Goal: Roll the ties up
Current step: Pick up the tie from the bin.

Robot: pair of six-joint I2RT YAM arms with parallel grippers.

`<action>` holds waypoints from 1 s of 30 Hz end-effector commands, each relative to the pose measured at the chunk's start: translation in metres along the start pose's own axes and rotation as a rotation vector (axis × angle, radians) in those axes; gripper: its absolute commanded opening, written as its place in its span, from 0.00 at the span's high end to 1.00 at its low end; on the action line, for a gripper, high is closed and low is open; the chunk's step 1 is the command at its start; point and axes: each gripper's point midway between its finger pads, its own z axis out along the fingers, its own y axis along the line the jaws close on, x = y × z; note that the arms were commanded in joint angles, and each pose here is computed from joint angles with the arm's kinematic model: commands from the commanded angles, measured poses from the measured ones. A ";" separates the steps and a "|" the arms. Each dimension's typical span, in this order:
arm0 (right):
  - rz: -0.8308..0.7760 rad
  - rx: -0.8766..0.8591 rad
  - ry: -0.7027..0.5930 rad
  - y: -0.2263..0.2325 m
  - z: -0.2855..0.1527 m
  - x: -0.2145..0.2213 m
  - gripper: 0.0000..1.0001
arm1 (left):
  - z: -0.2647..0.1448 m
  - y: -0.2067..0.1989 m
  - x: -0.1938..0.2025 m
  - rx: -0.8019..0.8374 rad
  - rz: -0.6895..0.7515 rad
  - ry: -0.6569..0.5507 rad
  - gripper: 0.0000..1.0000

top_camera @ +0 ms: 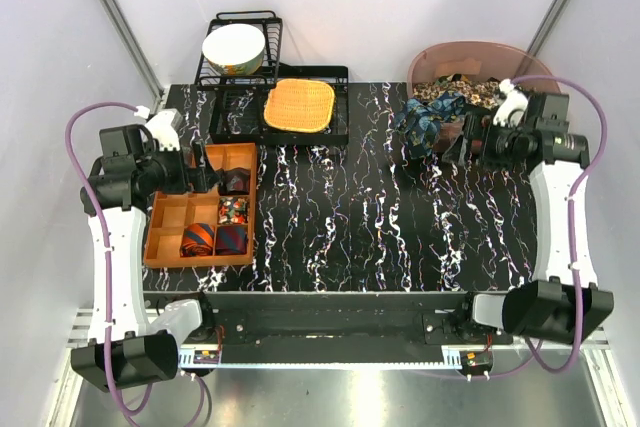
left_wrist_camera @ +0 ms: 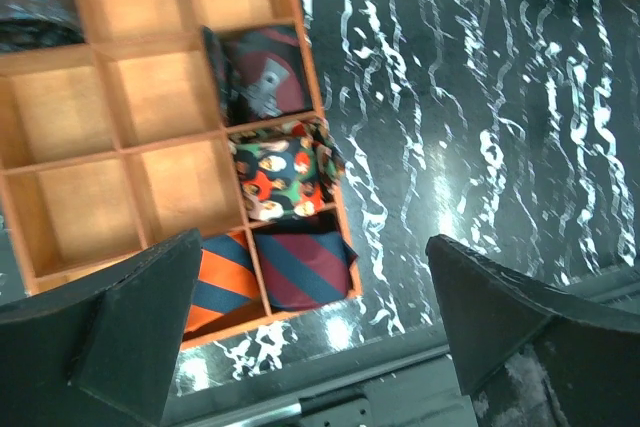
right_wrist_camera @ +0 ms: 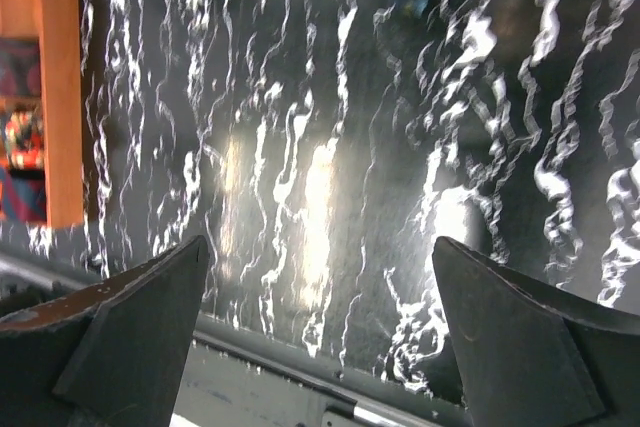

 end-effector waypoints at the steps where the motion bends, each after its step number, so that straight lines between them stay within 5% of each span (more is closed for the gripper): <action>1: -0.026 0.057 -0.150 -0.008 -0.001 -0.070 0.00 | -0.001 0.014 -0.028 -0.084 0.029 -0.098 0.01; 8: 0.080 0.013 -0.260 -0.010 0.022 -0.152 0.00 | 0.005 0.028 -0.048 -0.143 0.010 -0.135 0.01; 14: 0.204 0.050 -0.250 -0.040 0.070 -0.182 0.00 | 0.020 0.030 -0.046 -0.128 -0.028 -0.106 0.01; 30: 0.469 -0.049 -0.005 -0.060 0.195 -0.143 0.00 | 0.047 0.047 -0.023 -0.189 -0.122 -0.054 0.01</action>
